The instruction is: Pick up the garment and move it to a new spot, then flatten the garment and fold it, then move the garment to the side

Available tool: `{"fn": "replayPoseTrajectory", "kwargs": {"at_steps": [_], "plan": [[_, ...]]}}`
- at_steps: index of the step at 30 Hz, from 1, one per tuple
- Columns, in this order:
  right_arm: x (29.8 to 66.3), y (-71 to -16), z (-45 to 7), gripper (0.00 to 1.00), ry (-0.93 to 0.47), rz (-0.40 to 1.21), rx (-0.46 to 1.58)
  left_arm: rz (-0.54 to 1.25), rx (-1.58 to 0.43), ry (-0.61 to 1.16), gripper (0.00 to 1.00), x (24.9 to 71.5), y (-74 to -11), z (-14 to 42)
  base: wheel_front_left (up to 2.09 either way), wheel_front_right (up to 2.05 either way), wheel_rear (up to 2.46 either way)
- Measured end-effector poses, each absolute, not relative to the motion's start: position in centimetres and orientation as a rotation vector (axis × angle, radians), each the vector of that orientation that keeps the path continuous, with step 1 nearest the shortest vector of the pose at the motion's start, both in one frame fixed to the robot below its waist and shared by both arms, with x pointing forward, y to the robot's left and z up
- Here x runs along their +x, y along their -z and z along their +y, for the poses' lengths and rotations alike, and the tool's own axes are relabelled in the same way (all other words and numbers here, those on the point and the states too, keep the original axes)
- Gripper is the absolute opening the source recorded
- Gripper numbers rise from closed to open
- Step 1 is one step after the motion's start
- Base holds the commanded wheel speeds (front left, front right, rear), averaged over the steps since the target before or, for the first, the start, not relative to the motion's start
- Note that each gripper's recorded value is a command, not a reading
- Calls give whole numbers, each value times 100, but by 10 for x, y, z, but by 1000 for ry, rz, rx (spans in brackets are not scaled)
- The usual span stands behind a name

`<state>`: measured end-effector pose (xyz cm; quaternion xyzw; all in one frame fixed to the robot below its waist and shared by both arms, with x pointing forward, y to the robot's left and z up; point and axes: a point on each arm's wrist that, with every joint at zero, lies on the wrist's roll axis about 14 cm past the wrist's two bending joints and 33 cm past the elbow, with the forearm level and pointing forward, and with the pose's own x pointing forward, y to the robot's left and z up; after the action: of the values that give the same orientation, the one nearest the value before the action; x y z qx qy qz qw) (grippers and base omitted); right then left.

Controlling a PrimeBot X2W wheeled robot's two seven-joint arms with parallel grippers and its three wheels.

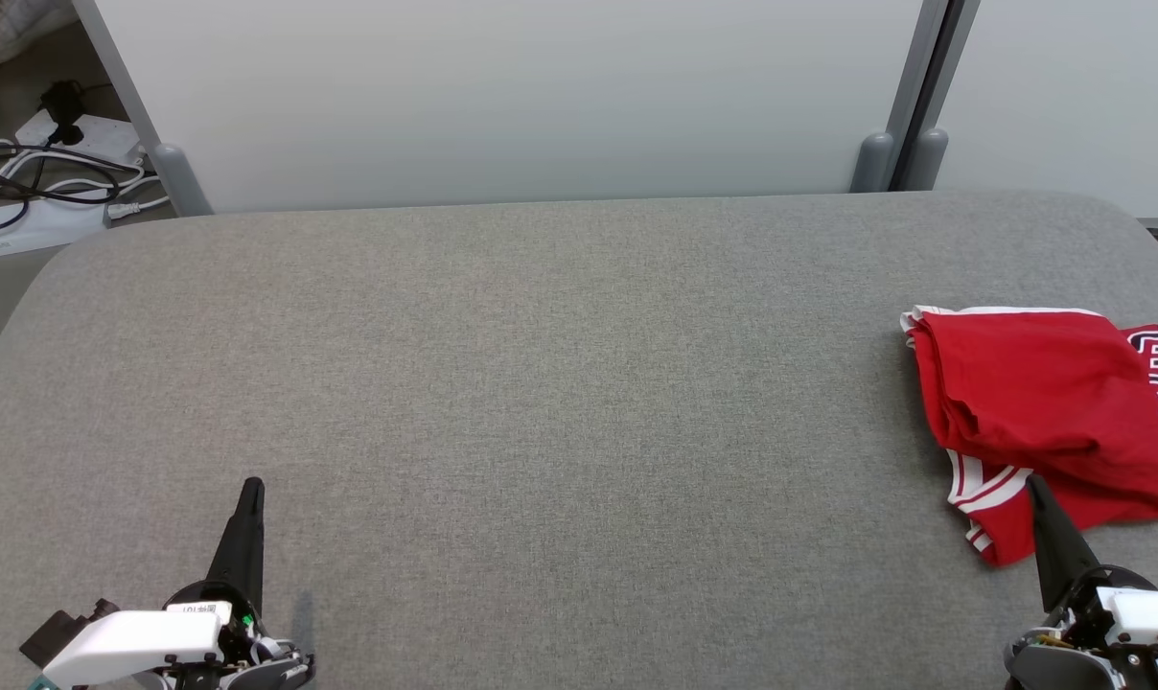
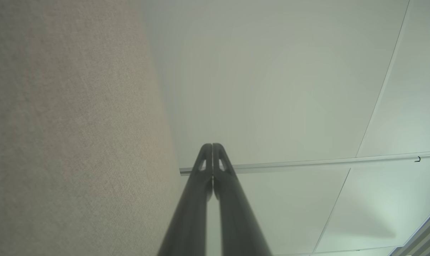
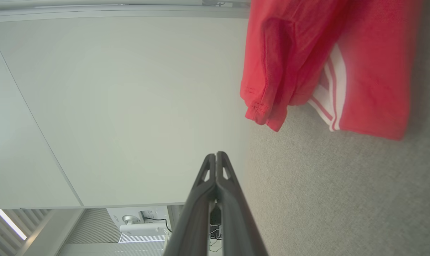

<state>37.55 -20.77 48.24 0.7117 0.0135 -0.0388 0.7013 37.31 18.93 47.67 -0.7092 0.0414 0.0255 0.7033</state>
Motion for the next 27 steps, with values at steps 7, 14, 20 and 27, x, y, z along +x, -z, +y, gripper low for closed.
{"fn": "replayPoseTrajectory", "kwargs": {"at_steps": [7,14,20,27], "plan": [[375,-482,-208,0,87,30,1586,92,-1578,-57,0,373,-477,189,0,0,0],[375,-482,-207,0,88,29,1588,91,-1578,-58,0,373,-477,190,0,0,0],[375,-482,-207,0,85,33,1590,91,-1578,-58,0,373,-477,190,0,0,0],[375,-482,-206,0,83,35,1592,91,-1578,-58,0,373,-477,190,0,0,0]]}}
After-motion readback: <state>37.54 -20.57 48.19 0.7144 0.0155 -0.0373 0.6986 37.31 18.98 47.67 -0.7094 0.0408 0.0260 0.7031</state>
